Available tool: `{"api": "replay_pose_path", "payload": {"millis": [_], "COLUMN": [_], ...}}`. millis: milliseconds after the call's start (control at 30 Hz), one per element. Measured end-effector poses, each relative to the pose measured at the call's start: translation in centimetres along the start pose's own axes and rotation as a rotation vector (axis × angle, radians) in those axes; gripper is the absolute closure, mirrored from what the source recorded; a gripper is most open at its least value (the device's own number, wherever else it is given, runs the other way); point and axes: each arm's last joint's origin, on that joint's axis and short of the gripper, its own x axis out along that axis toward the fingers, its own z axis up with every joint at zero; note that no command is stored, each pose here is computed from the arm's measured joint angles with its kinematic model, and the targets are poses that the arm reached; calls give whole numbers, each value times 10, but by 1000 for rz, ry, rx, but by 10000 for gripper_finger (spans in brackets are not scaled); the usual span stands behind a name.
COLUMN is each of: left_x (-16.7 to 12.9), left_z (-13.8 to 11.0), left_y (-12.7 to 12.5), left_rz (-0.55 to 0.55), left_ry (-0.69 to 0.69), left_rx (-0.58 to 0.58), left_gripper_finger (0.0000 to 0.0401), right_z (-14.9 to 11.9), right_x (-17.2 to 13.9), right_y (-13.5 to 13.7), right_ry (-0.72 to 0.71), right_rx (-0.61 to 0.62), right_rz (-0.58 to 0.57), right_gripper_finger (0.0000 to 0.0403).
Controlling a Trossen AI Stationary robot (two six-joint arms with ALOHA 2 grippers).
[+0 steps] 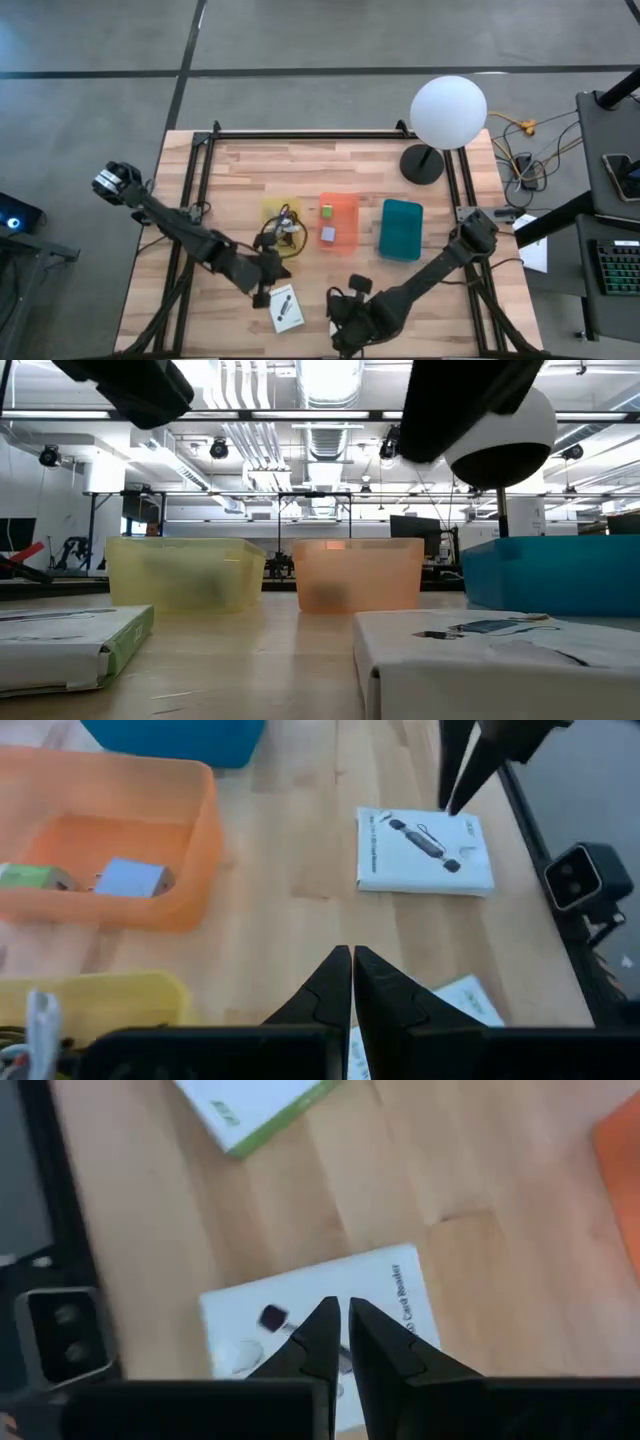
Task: Pick and place items into bin
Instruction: Put the right white card reader box into the blue bin
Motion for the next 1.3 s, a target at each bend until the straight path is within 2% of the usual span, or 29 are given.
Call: {"api": "replay_pose_path", "payload": {"millis": [133,200,333,533,733,833,933,1133,1300], "left_x": [14,23,41,64,87,92,92,104,126], "left_z": [1,1,3,16,20,20,23,16,3], "left_y": [-22,-31,-43,-60,-73,-76,-79,-78,-80], "left_rz": [-3,2,20,19,24,16,-44,-38,-58], "left_ry": [22,32,49,45,54,59,44,62,89], "left_rx": [15,-21,-117,-137,-212,-210,-176,-142,-155], "left_gripper_finger": [401,401,401,396,325,286,270,301,334], "right_z": [-14,-26,-50,-73,-89,-97,-108,-117,-112], "right_x": [-5,-6,-7,-16,-22,-23,-19,0,12], "right_y": [9,14,22,30,33,34,33,19,16], "right_ry": [7,23,88,87,95,99,112,96,77], "right_rx": [-80,-103,-47,32,132,170,176,237,250], "right_rz": [11,11,35,-1,-30,-38,-60,-142,-111], "right_gripper_finger": [385,385,385,382,337,303,277,272,283]}}
